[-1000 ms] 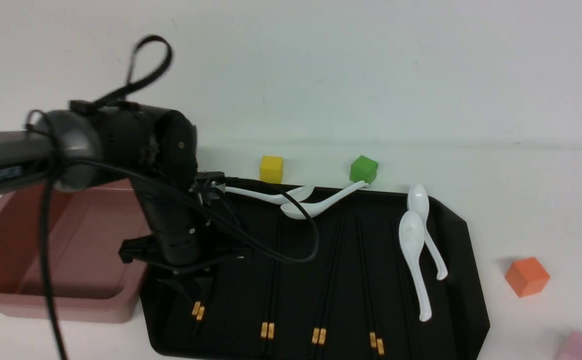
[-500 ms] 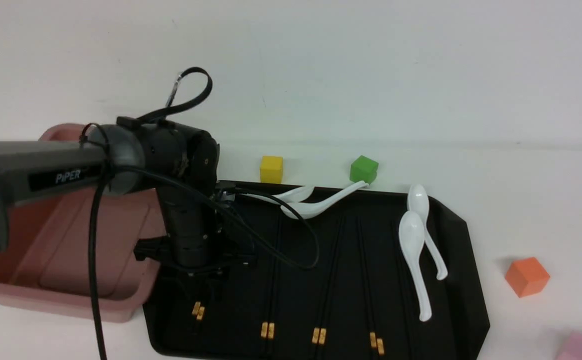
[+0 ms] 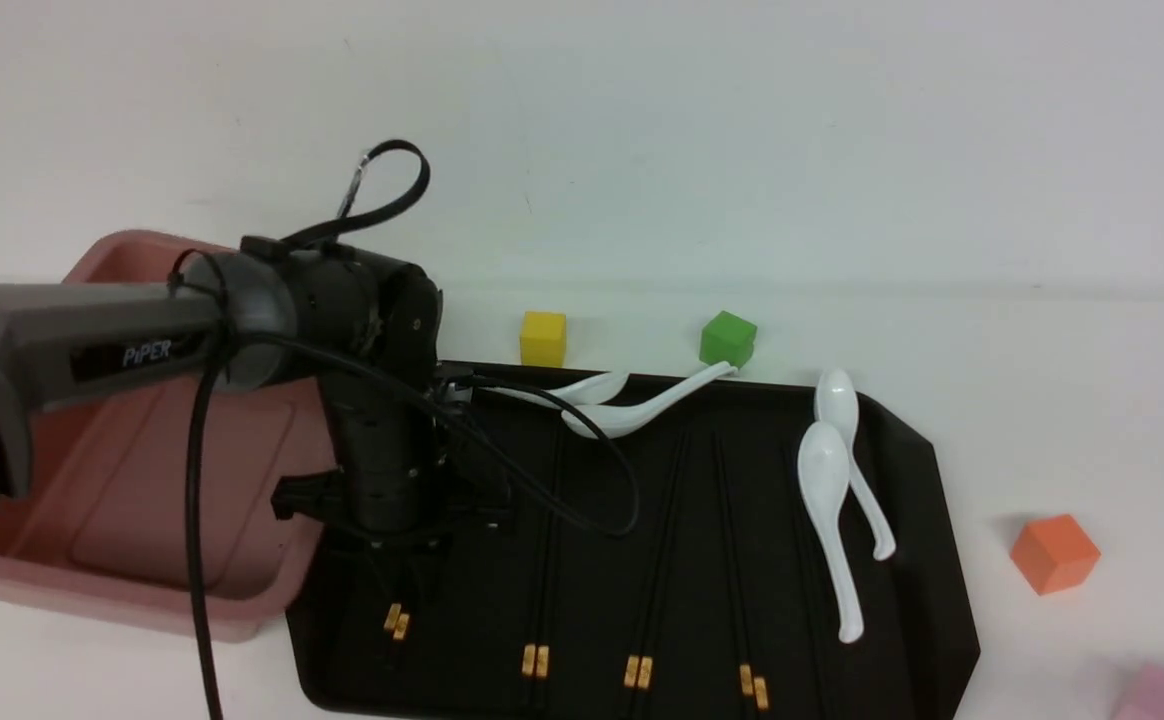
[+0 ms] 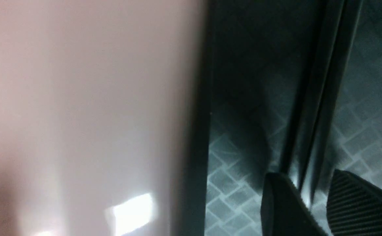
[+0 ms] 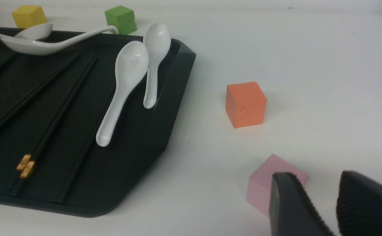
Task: On white tablecloth take chopsticks from black tray and put them in box.
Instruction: 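Reach over to the black tray and grasp a pair of chopsticks with the left gripper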
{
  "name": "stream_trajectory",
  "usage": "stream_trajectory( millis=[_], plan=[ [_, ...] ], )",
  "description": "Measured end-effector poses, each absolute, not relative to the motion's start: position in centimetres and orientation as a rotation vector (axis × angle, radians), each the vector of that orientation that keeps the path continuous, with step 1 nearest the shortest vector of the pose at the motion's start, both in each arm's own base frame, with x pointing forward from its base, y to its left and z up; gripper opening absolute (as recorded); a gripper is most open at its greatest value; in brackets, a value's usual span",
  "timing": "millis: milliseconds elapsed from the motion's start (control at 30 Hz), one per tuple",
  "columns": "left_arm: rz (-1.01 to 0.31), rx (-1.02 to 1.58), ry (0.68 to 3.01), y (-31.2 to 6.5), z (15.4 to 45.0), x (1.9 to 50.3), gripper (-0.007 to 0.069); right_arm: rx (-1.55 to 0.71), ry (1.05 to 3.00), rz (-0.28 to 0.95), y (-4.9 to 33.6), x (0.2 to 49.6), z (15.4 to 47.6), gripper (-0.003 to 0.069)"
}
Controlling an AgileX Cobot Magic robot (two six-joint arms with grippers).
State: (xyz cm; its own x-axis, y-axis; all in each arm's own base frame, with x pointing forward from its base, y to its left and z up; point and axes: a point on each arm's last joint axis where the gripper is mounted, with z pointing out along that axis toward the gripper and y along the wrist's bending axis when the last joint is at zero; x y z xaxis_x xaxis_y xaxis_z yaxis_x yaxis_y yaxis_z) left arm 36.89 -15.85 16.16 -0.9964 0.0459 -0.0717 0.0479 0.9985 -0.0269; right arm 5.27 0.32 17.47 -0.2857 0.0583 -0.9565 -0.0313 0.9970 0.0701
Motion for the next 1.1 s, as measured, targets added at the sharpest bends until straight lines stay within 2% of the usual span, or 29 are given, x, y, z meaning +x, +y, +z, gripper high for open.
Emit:
stream_trajectory(
  millis=[167, 367, 533, 933, 1100],
  plan=[
    [-0.045, 0.072, 3.068, -16.1, 17.8, 37.5, 0.0226, 0.020, 1.859, 0.087, 0.3, 5.3, 17.5, 0.0242],
    [0.043, 0.104, 3.074, -15.8, 19.6, 38.0, 0.0233, 0.020, 1.859, 0.087, 0.3, 5.3, 17.5, 0.0242],
    [0.061, 0.105, 3.094, -15.7, 19.6, 37.8, 0.0236, 0.020, 1.859, 0.087, 0.3, 5.3, 17.5, 0.0242],
    [-0.035, 0.034, 3.047, -16.3, 19.7, 38.3, 0.0239, 0.020, 1.859, 0.087, 0.3, 5.3, 17.5, 0.0242],
    [-0.064, -0.001, 3.043, -16.7, 18.6, 38.7, 0.0239, 0.020, 1.859, 0.087, 0.3, 5.3, 17.5, 0.0242]
  ],
)
